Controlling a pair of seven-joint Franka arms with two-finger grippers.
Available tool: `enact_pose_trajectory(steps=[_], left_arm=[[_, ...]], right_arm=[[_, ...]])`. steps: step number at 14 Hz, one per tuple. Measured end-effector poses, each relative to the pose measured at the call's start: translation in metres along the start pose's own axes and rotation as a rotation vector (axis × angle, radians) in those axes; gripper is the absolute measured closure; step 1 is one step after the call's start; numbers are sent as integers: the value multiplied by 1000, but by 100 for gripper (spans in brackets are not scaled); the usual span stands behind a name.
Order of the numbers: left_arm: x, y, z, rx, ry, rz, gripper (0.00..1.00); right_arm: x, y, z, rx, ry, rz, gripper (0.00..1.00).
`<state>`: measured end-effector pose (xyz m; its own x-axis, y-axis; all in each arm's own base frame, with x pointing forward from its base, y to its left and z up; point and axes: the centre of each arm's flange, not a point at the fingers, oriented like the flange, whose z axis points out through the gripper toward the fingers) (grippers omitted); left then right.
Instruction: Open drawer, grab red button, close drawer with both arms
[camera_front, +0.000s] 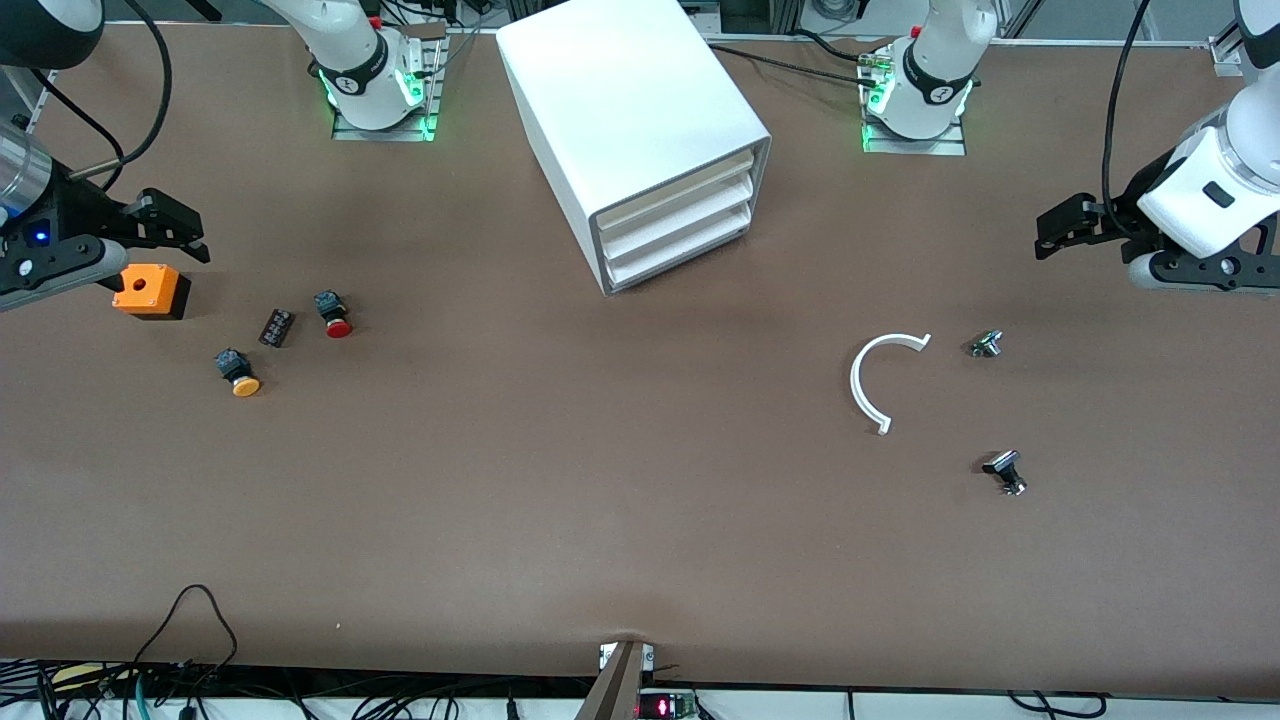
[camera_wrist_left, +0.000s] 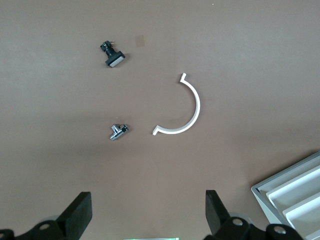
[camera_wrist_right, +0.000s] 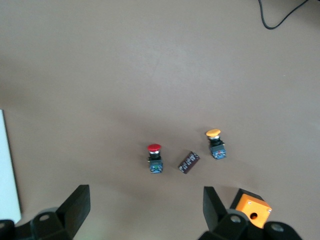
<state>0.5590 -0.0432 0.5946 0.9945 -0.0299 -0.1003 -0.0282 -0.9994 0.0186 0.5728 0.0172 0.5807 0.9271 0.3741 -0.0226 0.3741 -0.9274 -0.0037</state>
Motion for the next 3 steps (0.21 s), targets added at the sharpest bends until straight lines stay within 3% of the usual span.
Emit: enact_pose_trajectory(steps=[3], left_arm=[[1, -4, 1, -1, -1, 5, 0]], right_arm=[[2, -6, 0, -5, -3, -9, 0]])
